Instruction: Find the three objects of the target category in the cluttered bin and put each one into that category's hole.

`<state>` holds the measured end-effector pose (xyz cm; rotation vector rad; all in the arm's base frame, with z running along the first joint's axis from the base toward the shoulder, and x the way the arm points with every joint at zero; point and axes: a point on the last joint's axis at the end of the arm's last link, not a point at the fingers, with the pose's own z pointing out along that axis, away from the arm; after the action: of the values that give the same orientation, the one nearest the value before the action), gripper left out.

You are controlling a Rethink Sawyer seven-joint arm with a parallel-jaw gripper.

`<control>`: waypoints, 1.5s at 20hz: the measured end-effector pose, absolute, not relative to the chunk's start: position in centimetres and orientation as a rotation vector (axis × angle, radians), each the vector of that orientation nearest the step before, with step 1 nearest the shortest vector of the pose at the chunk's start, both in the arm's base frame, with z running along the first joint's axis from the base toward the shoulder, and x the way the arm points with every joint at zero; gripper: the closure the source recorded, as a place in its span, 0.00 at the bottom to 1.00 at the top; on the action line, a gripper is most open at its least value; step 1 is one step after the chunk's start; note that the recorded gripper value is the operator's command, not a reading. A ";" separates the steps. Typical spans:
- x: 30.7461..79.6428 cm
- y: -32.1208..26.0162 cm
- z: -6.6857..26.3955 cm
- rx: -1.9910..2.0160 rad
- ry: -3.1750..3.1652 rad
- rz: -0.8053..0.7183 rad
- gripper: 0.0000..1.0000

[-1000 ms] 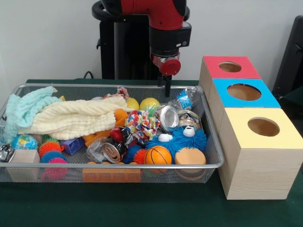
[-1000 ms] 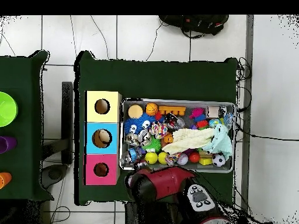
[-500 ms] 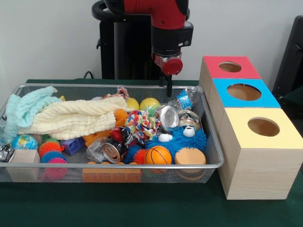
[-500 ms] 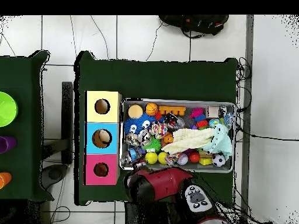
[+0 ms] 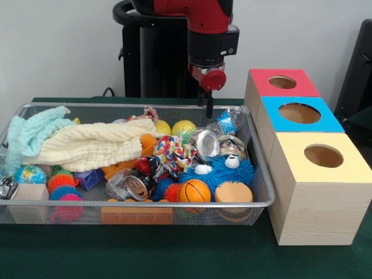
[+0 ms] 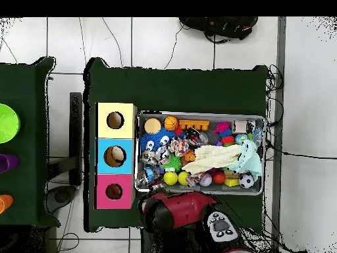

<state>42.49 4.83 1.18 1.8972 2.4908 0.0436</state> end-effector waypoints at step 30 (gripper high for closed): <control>51.8 7.7 7.5 2.277 2.271 0.265 0.00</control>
<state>51.79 7.66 7.45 2.2769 2.2714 0.2645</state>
